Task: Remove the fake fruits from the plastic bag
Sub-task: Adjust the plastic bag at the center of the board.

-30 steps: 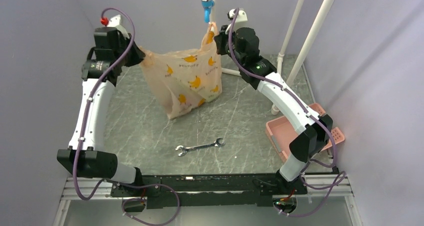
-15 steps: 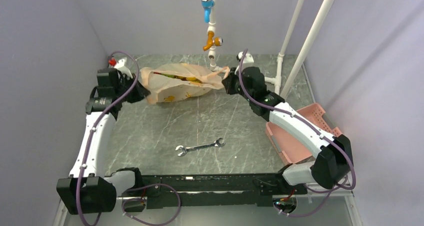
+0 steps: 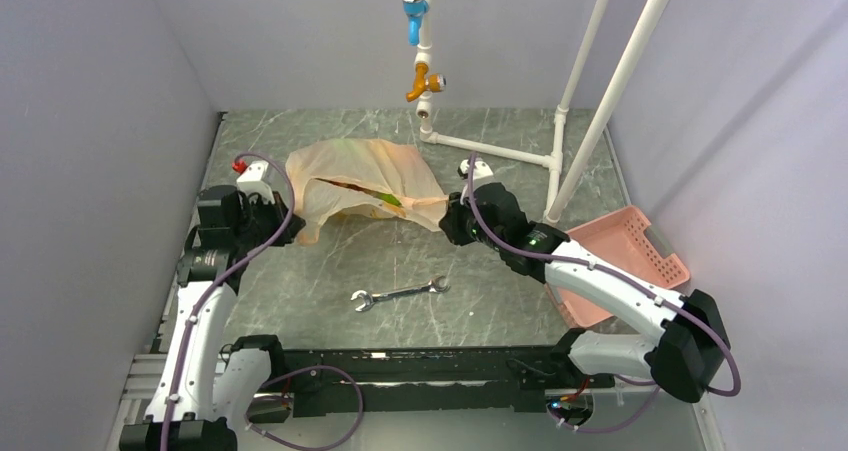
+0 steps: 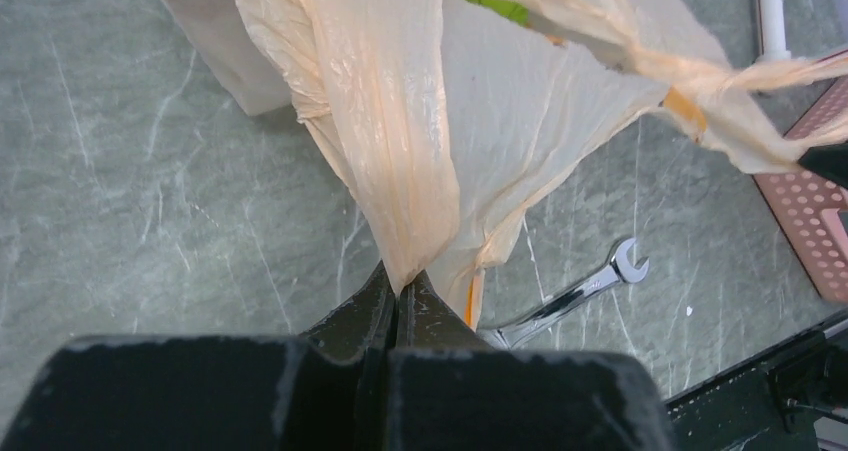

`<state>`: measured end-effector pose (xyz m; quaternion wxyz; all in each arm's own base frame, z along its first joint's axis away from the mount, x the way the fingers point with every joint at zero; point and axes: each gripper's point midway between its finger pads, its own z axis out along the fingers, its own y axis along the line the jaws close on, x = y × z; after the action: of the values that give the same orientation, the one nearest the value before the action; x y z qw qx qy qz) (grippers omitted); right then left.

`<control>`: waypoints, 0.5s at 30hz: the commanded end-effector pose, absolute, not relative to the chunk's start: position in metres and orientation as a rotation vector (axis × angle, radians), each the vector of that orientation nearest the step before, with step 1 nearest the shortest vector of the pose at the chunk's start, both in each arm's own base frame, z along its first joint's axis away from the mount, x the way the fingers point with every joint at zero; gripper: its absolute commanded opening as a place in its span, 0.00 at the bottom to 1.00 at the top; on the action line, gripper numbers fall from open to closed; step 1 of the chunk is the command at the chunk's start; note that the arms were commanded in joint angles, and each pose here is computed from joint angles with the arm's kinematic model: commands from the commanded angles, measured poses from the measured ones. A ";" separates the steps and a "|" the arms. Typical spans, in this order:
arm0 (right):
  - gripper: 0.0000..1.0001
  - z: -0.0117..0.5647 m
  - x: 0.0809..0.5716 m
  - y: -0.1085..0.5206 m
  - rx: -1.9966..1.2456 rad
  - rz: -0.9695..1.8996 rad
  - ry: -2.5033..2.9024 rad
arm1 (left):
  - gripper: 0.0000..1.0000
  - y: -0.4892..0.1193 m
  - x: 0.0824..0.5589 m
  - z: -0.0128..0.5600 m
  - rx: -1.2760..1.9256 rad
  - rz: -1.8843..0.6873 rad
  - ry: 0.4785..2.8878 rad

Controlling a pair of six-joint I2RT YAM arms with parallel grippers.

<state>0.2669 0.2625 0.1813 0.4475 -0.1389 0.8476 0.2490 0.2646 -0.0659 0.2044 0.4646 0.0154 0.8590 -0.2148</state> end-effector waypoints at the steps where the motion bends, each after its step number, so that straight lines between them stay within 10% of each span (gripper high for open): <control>1: 0.24 0.205 0.269 0.247 -0.323 0.542 2.084 | 0.00 -0.068 0.256 0.197 0.029 -0.545 2.125; 15: 0.75 0.334 0.274 0.287 -0.391 0.692 1.779 | 0.00 -0.078 0.200 0.180 -0.284 -0.677 2.317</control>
<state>0.2809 0.2509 0.2917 0.5315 -0.1315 0.8044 0.2303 0.2119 -0.0745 0.1655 0.3392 -0.0879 0.9030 -0.2484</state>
